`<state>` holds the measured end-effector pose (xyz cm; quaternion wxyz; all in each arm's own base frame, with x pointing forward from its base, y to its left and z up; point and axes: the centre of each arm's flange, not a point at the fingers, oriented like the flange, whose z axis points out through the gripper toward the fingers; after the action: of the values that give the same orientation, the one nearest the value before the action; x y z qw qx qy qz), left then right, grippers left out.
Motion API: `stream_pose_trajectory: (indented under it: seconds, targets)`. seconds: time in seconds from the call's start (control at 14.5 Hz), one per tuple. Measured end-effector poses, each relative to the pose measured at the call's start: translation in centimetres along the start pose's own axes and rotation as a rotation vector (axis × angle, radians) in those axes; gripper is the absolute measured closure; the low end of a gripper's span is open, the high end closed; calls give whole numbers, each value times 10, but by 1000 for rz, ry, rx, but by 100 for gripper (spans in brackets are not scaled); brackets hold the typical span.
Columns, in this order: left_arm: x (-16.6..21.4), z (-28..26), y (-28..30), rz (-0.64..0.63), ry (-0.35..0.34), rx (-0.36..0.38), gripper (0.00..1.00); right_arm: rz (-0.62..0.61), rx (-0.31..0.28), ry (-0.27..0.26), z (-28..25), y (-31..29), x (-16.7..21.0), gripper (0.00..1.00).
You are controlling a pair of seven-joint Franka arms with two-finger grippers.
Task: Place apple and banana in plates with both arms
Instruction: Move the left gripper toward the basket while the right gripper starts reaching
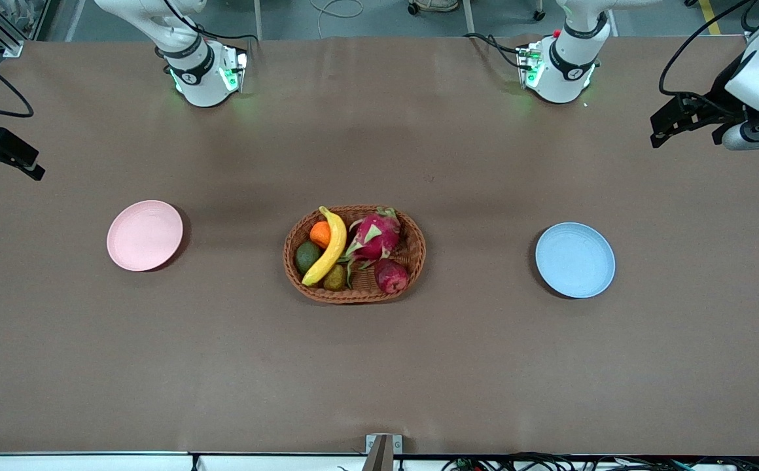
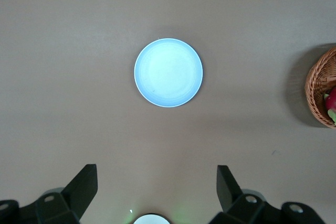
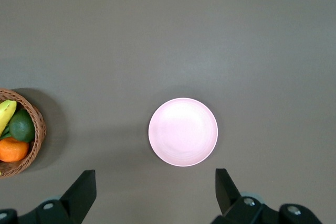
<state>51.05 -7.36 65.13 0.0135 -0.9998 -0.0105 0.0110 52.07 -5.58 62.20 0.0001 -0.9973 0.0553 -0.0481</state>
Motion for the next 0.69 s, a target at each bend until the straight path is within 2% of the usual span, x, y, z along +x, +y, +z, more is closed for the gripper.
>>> stream_pose_trajectory:
  seconds: [0.41,0.69]
  targets:
    - [10,10,8,16,-18,-1,0,-15,2,13,-5,-8,1,0]
    - [46,59,55,92,-67,-10,0,-10,1,16,-7,-5,1,0]
